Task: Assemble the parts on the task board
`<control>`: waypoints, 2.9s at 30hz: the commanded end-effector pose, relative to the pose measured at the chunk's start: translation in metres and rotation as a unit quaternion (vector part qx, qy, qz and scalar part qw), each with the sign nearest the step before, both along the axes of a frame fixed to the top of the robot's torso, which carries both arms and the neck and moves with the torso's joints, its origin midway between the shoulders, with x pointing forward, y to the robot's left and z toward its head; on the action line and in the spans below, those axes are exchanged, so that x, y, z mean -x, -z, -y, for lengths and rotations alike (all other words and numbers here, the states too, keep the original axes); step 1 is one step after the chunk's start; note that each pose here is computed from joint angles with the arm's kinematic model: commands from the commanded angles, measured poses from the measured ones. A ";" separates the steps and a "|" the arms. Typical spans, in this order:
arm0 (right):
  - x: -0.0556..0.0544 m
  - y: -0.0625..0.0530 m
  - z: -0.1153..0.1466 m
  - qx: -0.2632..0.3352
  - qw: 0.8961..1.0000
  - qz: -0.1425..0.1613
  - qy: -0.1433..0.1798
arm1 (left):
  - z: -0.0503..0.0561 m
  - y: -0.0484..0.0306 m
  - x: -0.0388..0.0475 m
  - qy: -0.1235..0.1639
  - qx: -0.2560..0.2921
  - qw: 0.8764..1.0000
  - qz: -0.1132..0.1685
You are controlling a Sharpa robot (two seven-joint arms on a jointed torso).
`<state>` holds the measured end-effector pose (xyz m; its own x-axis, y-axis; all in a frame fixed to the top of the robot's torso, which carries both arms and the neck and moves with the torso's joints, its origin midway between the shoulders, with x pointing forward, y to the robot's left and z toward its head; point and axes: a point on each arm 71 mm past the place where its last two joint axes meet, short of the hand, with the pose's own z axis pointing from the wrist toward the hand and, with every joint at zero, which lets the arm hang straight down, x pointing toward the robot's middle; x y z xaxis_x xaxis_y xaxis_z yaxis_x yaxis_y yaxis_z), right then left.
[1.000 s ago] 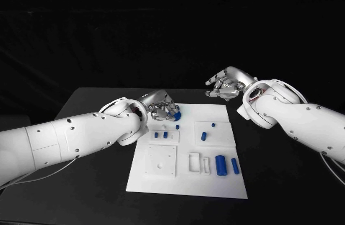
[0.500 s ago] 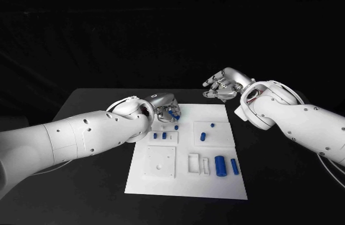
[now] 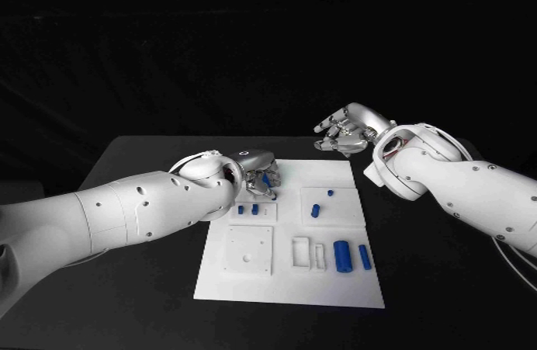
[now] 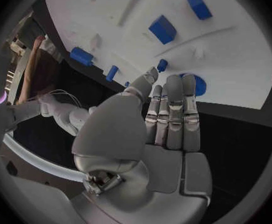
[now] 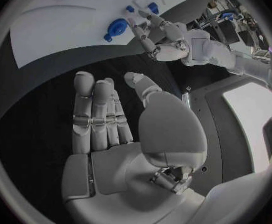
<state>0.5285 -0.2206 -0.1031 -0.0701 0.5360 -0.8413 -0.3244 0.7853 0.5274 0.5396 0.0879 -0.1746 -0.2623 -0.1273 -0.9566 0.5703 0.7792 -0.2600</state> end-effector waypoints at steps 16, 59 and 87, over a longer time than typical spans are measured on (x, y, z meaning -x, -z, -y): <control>0.001 -0.001 -0.001 -0.001 1.000 0.004 -0.005 | 0.003 0.0088 0.0001 0.003 -0.016 1.000 -0.010; 0.002 -0.001 -0.003 -0.001 1.000 0.004 -0.007 | 0.006 0.0261 -0.0014 0.004 -0.033 0.999 -0.039; 0.001 -0.001 -0.002 -0.002 1.000 0.007 -0.007 | -0.009 0.0107 -0.0031 -0.021 0.024 0.999 -0.025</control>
<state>0.5276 -0.2189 -0.1023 -0.0699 0.5380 -0.8400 -0.3312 0.7818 0.5283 0.5435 0.0994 -0.1888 -0.2956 -0.1455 -0.9442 0.5291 0.7980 -0.2886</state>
